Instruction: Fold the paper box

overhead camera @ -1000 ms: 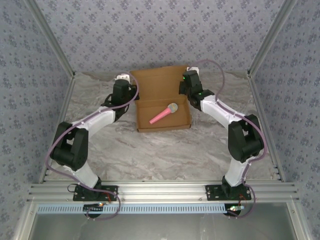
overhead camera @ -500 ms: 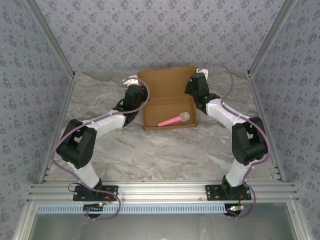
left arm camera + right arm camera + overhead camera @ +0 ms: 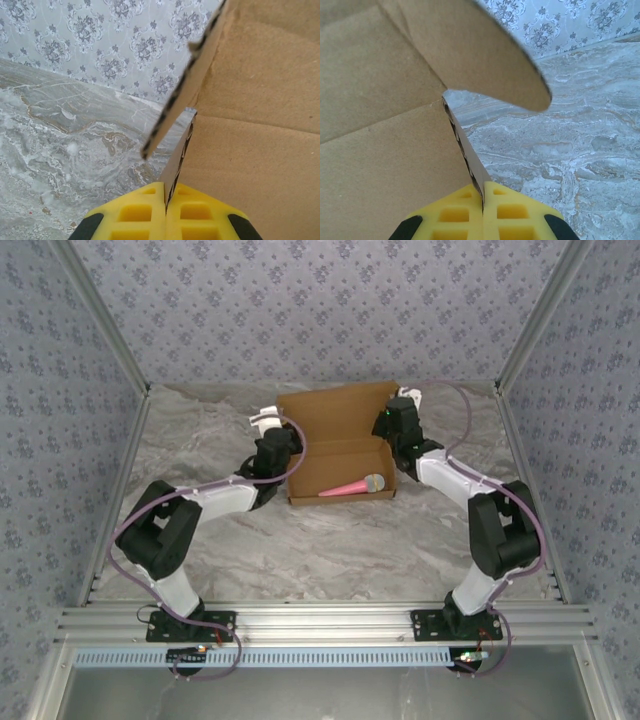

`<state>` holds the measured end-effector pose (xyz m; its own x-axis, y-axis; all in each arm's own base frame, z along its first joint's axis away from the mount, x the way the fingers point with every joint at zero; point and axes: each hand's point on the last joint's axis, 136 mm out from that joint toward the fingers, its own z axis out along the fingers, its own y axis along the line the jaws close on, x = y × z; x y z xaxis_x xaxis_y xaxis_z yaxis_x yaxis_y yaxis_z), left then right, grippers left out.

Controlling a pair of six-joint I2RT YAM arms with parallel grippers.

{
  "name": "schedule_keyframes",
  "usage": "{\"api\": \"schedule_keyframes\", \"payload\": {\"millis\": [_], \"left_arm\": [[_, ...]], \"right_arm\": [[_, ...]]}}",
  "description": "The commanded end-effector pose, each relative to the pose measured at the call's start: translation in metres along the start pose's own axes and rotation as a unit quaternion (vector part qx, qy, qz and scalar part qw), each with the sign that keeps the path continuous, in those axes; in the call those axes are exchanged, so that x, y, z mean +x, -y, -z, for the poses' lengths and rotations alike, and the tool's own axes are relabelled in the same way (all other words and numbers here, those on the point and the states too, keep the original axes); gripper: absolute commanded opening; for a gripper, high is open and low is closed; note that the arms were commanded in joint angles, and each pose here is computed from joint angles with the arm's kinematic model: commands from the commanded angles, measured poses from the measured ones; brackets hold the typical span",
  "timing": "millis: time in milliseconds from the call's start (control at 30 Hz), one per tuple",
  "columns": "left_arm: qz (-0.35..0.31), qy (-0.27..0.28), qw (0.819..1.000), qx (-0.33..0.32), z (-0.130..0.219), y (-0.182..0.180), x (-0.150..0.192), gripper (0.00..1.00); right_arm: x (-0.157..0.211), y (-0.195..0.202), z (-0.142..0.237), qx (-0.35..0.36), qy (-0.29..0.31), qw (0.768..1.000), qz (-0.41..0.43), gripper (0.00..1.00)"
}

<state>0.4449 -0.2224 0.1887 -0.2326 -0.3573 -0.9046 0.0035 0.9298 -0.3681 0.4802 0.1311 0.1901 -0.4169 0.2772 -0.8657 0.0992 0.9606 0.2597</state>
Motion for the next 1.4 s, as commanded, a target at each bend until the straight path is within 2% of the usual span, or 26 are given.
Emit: {"api": "schedule_keyframes", "payload": {"millis": [0, 200, 500, 700, 1000, 1367], "left_arm": [[0.016, 0.024, 1.0, 0.011, 0.01, 0.002, 0.004, 0.0], [-0.039, 0.038, 0.998, 0.02, 0.022, 0.008, 0.018, 0.0], [-0.084, 0.056, 0.994, 0.043, 0.038, 0.009, 0.032, 0.0], [-0.111, 0.061, 0.991, 0.047, 0.043, 0.004, 0.038, 0.04], [-0.129, 0.066, 0.988, 0.051, 0.052, -0.007, 0.047, 0.02], [-0.139, 0.065, 0.987, 0.047, 0.06, -0.019, 0.059, 0.02]], "right_arm": [[-0.011, -0.005, 0.012, -0.029, 0.027, 0.999, -0.029, 0.07], [-0.005, -0.007, 0.024, -0.057, 0.051, 0.997, -0.029, 0.07], [0.009, -0.003, 0.041, -0.063, 0.07, 0.995, -0.014, 0.07], [0.024, 0.001, 0.049, -0.063, 0.07, 0.996, -0.005, 0.07], [0.041, 0.01, 0.063, -0.058, 0.074, 0.996, -0.002, 0.11], [0.071, 0.026, 0.075, -0.034, 0.054, 0.998, 0.004, 0.11]]}}
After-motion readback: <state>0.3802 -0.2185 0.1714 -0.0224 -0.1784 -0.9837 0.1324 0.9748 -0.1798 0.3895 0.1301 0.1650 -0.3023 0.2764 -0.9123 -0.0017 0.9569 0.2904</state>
